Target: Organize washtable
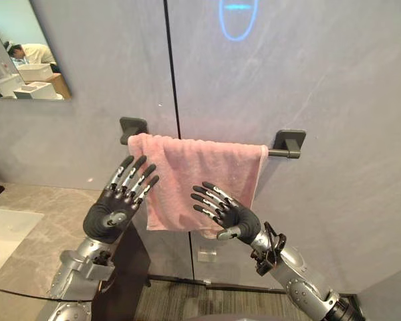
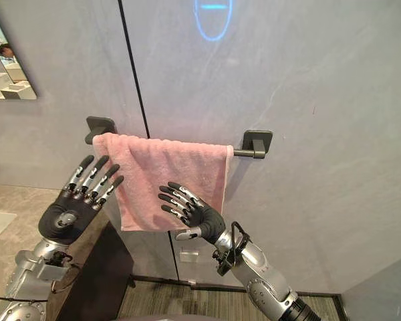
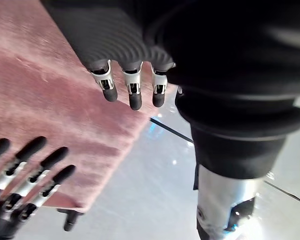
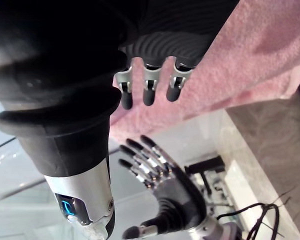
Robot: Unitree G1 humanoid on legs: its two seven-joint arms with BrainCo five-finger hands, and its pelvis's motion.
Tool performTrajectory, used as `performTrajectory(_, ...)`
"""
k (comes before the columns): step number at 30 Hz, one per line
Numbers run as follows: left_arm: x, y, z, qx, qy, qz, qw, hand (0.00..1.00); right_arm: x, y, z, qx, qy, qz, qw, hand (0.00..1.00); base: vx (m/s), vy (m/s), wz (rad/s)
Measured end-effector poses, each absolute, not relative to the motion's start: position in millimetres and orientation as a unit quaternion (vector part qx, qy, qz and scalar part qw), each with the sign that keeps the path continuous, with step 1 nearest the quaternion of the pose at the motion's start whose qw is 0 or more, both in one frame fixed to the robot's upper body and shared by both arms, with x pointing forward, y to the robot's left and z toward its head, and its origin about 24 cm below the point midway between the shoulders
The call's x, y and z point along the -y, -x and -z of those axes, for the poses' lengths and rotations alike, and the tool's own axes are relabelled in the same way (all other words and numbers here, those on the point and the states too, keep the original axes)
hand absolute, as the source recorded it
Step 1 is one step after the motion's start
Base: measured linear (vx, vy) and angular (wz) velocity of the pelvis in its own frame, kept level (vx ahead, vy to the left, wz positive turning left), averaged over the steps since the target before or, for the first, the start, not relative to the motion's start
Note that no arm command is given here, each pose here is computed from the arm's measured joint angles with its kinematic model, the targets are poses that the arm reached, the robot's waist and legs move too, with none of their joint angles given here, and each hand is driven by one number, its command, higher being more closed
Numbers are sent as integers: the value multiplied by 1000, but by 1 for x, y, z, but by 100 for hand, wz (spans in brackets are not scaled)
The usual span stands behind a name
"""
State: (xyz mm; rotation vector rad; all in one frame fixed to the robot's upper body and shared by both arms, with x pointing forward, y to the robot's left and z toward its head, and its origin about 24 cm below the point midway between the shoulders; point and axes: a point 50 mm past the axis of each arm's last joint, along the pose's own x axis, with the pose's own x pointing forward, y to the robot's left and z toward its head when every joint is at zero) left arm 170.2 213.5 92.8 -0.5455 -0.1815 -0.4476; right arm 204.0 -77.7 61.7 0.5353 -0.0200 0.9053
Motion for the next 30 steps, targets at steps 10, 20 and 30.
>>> performTrajectory(10, -198, -207, -71, -9, 208, 301, 931, 0, 71, -251, -67, 16, -198, -408, 891, 0, 11, 2, -7)
performTrajectory(20, -183, -237, -59, -20, 184, 274, 944, 0, 57, -267, -74, 25, -204, -385, 900, 0, -7, -5, -2)
performTrajectory(30, -176, -240, -49, 6, 214, 198, 956, 0, 60, -261, -60, 12, -210, -359, 909, 0, -27, -19, -6)
